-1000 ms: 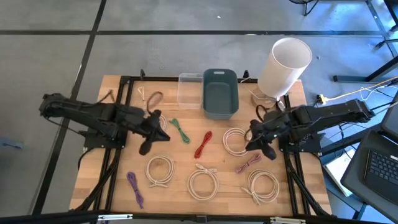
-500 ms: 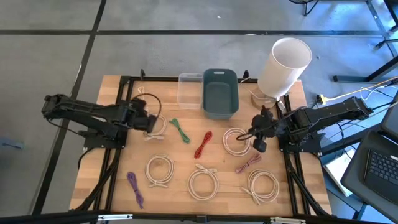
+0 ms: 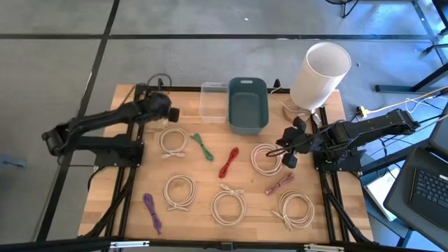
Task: Pick and place USB-C Cables
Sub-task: Put the white USB cable into the transparent bin
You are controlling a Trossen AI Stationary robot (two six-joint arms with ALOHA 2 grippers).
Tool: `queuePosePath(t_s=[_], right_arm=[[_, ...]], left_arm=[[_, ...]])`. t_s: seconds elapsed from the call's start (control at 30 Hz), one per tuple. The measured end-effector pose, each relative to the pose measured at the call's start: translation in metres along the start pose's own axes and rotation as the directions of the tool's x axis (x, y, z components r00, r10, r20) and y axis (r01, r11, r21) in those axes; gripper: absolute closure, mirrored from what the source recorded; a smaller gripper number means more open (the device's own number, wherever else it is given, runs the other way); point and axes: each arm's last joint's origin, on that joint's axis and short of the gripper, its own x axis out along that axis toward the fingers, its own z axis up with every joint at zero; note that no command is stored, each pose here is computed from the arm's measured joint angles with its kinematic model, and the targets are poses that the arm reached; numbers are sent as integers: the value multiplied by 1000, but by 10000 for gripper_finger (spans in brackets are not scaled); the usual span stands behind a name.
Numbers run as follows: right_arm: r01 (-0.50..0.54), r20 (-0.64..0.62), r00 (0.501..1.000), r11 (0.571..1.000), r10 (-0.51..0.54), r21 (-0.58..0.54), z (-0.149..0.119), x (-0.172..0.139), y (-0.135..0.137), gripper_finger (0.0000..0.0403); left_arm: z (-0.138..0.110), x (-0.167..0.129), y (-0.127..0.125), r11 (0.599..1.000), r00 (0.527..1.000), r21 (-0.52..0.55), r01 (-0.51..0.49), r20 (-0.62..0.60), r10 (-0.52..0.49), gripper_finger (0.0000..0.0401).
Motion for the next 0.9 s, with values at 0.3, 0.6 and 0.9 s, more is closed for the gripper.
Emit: queuePosePath(t_s=[0.3, 0.6, 0.9], right_arm=[[7, -61, 998, 1000, -7, -4, -23, 21, -1, 366], [7, -77, 997, 1000, -6, 18, -36, 33, -2, 366], [3, -65, 998, 1000, -1, 28, -36, 34, -1, 366]], left_arm=[[12, 38, 31, 992, 981, -107, -64, -189, 43, 258], [-2, 87, 27, 980, 930, -85, -182, -337, 144, 222], [-10, 93, 17, 970, 915, 56, -235, -324, 240, 287]])
